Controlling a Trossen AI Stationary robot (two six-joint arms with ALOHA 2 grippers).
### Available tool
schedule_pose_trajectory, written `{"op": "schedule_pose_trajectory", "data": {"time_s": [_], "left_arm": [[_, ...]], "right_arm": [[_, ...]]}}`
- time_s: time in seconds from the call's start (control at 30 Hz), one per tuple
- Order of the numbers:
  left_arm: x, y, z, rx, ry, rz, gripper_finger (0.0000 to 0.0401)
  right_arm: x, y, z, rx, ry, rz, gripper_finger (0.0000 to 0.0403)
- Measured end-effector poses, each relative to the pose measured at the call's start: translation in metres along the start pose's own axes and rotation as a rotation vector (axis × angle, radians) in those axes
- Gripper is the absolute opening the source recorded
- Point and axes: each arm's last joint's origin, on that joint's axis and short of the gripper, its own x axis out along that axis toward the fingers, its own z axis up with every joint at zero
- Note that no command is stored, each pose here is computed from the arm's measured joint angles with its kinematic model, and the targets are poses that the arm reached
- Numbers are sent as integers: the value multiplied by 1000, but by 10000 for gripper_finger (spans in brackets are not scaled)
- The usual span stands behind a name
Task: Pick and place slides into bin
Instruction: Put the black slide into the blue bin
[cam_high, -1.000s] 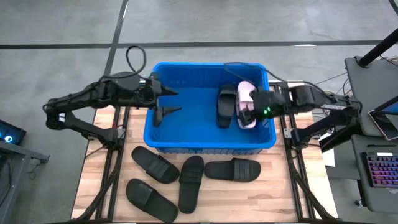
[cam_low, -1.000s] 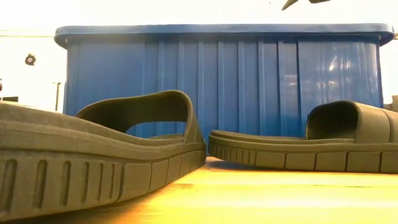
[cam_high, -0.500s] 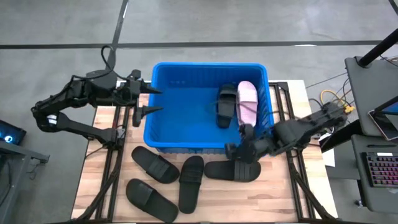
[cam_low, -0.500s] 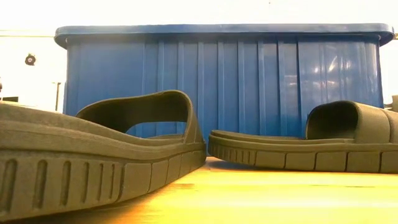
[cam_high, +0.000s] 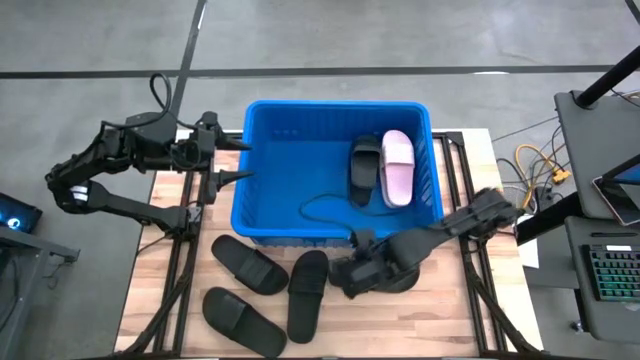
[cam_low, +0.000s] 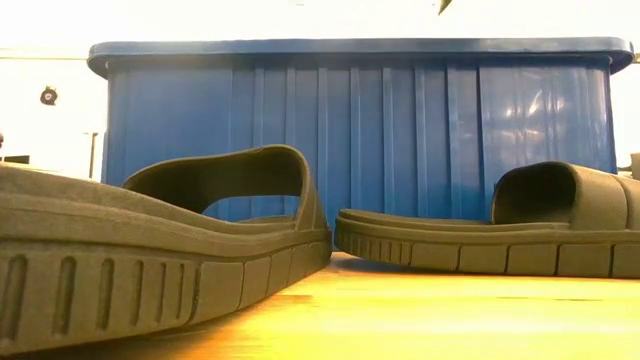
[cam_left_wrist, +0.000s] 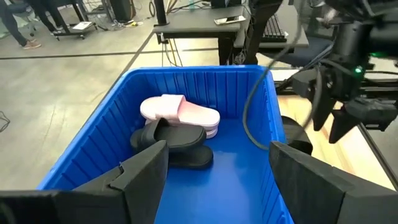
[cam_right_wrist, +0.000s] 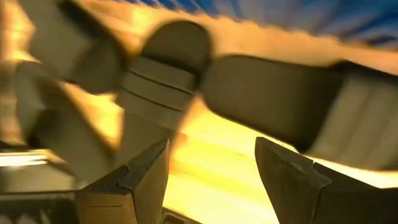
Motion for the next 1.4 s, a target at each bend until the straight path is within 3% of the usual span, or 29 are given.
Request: {"op": "schedule_pose_trajectory", "data": {"time_s": [0.2,0.4,0.73,0.97,1.07,1.23,1.4], "left_arm": [[-1,0,-3,10,25,-2,262],[1,0,-3,28,39,-4,262],[5,-1,-3,29,48,-4,262],[5,-1,-3,30,49,-4,262],[6,-1,-3,30,51,-5,262],[7,-1,-3,30,53,-5,262],[7,-1,-3,30,54,-5,262]], "right_arm": [[18,8,-10,-21,44,-293,226],[47,20,-20,-39,71,-325,226],[93,13,-52,-119,88,-449,214],[96,12,-56,-280,159,-457,199],[94,13,-56,-402,189,-440,192],[80,20,-54,-596,235,-360,183],[52,22,-47,-665,224,-280,174]]}}
